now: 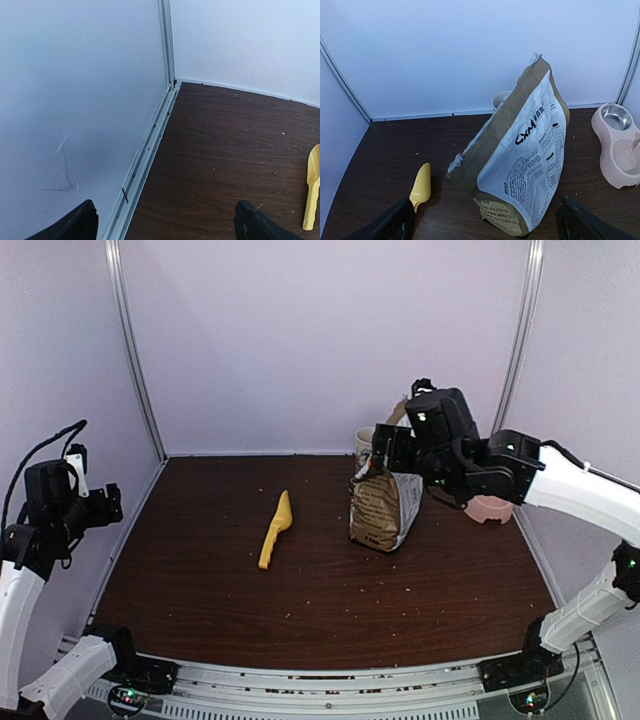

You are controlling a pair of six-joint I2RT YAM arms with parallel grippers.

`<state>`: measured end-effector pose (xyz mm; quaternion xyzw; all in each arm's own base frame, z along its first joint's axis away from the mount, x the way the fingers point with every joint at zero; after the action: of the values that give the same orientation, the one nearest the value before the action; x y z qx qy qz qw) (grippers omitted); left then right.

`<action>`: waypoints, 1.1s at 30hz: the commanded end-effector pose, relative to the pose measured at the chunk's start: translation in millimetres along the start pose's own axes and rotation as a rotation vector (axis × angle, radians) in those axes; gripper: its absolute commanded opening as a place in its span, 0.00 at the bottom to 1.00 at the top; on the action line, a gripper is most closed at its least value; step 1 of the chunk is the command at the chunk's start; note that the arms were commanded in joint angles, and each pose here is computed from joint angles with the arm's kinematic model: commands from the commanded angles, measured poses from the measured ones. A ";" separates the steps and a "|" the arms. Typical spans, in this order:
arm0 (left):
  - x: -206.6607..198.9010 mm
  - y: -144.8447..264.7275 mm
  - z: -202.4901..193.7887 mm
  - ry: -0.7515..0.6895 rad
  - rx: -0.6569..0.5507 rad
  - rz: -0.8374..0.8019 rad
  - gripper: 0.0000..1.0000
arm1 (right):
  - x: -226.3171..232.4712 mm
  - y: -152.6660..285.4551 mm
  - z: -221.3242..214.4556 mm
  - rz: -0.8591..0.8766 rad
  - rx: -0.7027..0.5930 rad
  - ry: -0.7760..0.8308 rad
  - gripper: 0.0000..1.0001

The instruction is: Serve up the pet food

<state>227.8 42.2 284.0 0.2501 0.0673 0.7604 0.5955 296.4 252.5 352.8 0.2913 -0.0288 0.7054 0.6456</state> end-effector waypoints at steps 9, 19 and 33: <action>-8.2 7.1 15.3 0.067 -0.097 -0.072 0.98 | 12.1 -65.9 -4.8 -0.419 -0.198 0.190 0.99; -7.6 6.1 15.0 0.069 -0.093 -0.068 0.98 | 11.1 -83.6 -7.6 -0.463 -0.190 0.216 0.27; -8.4 3.0 14.5 0.064 -0.082 -0.067 0.98 | 59.0 -3.7 37.1 -0.058 -0.106 0.071 0.00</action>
<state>227.7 31.3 288.1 0.2176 0.0744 0.7466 0.6243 357.0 287.6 318.2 0.1976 0.0801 0.6188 0.7560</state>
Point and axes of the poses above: each gripper's point midway between its finger pads, its own y axis back along the fingers, its own x axis along the line the jaws close on, z = x × y, the point moved 2 cm from there along y, back along the fingers, and after that the axes turned 15 degrees about -y, right-handed, at the moved point
